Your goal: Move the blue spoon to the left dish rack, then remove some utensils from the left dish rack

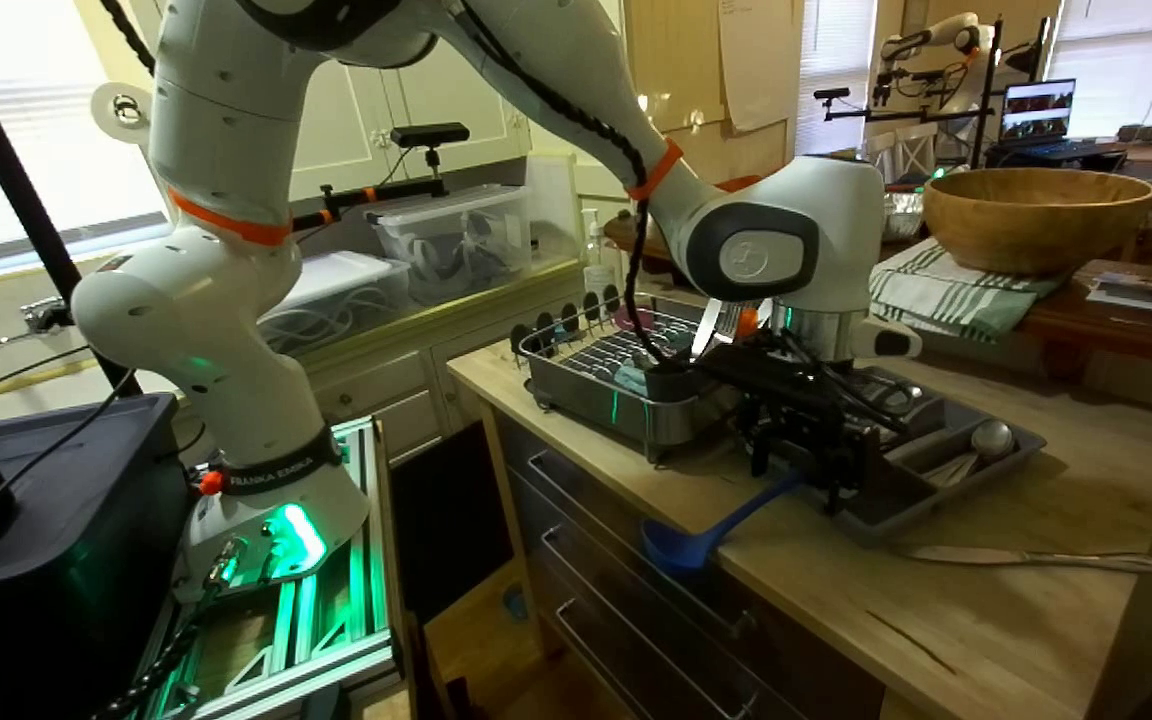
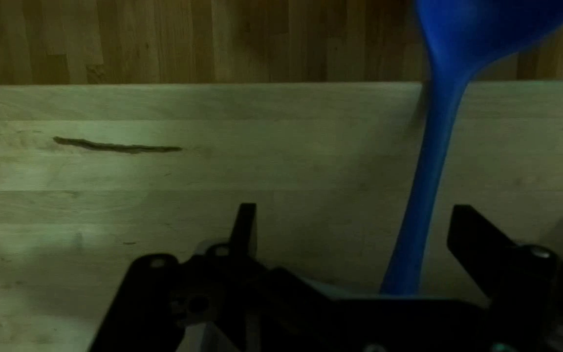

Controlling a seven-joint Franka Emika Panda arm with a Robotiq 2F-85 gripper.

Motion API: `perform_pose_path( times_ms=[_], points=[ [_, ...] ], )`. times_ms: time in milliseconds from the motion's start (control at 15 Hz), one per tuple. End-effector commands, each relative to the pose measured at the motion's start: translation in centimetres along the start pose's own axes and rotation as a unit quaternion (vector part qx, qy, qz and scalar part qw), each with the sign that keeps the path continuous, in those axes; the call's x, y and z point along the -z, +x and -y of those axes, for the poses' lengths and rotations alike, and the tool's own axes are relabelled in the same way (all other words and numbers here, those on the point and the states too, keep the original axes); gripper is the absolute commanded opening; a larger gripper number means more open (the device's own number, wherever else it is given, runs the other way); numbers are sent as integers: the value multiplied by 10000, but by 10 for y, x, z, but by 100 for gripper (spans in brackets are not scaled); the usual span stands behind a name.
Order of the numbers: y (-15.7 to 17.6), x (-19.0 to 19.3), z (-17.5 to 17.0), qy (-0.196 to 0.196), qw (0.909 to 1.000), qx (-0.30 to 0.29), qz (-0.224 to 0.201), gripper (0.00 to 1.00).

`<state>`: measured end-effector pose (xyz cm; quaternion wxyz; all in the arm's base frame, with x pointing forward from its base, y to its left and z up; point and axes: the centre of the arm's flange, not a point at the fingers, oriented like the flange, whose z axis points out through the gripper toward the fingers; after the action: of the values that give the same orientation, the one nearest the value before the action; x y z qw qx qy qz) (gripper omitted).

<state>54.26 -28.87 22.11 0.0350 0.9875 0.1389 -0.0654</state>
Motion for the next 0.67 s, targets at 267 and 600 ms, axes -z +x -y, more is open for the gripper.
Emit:
perform_pose_path(
  times_ms=[267, 600],
  points=[
    [-4, 9, 18, 97, 9998, 171, -50, 100],
    [-2, -2, 26, 79, 9998, 141, -109, 100]
  ],
)
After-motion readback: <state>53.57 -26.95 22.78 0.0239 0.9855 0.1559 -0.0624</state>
